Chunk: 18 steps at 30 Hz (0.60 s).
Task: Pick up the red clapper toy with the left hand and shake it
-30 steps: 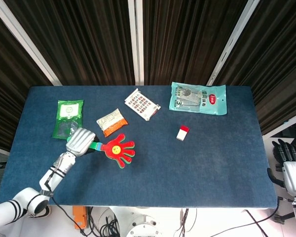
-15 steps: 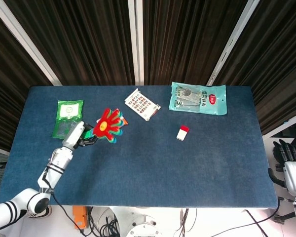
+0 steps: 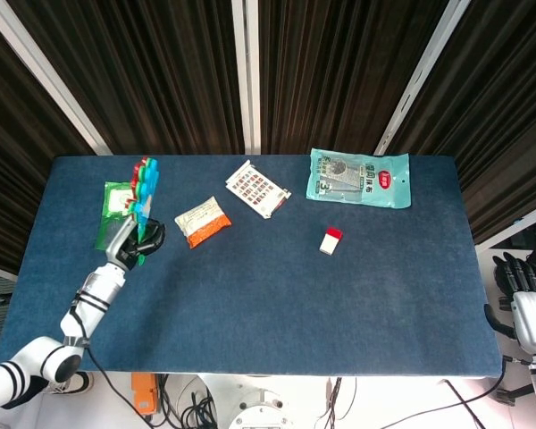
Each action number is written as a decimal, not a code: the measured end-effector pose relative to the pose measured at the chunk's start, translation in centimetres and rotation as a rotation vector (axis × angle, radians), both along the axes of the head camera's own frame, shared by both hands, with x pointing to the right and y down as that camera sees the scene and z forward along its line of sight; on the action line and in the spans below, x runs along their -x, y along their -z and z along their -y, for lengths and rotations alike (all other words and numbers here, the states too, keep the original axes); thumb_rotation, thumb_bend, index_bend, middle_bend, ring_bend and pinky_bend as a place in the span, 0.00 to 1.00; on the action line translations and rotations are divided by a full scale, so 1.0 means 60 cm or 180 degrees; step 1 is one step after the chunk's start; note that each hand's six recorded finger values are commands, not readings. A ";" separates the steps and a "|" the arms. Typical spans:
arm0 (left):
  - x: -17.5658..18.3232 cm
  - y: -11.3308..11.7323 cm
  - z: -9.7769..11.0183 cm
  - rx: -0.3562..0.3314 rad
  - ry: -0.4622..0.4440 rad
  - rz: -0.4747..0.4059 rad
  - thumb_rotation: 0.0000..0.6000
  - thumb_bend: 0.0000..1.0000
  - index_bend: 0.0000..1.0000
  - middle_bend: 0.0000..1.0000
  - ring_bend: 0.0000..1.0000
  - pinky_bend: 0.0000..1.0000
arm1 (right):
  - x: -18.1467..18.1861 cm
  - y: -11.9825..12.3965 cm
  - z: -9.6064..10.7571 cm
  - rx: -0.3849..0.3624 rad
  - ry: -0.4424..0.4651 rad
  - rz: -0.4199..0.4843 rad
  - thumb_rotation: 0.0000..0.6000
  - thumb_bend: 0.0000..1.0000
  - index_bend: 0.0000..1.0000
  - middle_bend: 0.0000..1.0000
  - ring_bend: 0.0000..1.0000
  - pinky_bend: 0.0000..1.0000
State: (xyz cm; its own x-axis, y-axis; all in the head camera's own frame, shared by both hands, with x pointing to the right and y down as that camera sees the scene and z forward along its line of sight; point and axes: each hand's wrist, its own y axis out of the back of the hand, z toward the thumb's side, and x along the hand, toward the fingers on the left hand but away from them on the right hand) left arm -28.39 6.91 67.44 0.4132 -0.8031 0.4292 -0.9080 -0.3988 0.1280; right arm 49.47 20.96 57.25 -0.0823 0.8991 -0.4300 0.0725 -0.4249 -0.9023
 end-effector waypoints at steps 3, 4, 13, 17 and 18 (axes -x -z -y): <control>0.002 -0.012 -0.008 -0.0281 -0.0389 0.0539 1.00 0.72 1.00 1.00 1.00 1.00 | 0.000 0.001 0.001 -0.0011 0.0001 -0.0001 1.00 0.31 0.00 0.00 0.00 0.00; 0.002 -0.015 -0.010 -0.0393 -0.0536 0.0748 1.00 0.72 1.00 1.00 1.00 1.00 | 0.000 0.002 0.001 -0.0015 0.0001 -0.0001 1.00 0.31 0.00 0.00 0.00 0.00; -0.001 -0.045 -0.035 -0.1826 -0.2153 0.3159 1.00 0.72 1.00 1.00 1.00 1.00 | -0.003 -0.001 0.000 -0.0005 -0.0017 0.0009 1.00 0.31 0.00 0.00 0.00 0.00; -0.006 -0.048 -0.039 -0.2074 -0.2385 0.3630 1.00 0.72 1.00 1.00 1.00 1.00 | -0.003 0.001 0.000 -0.0015 -0.0012 0.0005 1.00 0.31 0.00 0.00 0.00 0.00; -0.007 -0.047 -0.039 -0.2074 -0.2387 0.3658 1.00 0.72 1.00 1.00 1.00 1.00 | -0.004 0.001 0.000 -0.0020 -0.0014 0.0002 1.00 0.31 0.00 0.00 0.00 0.00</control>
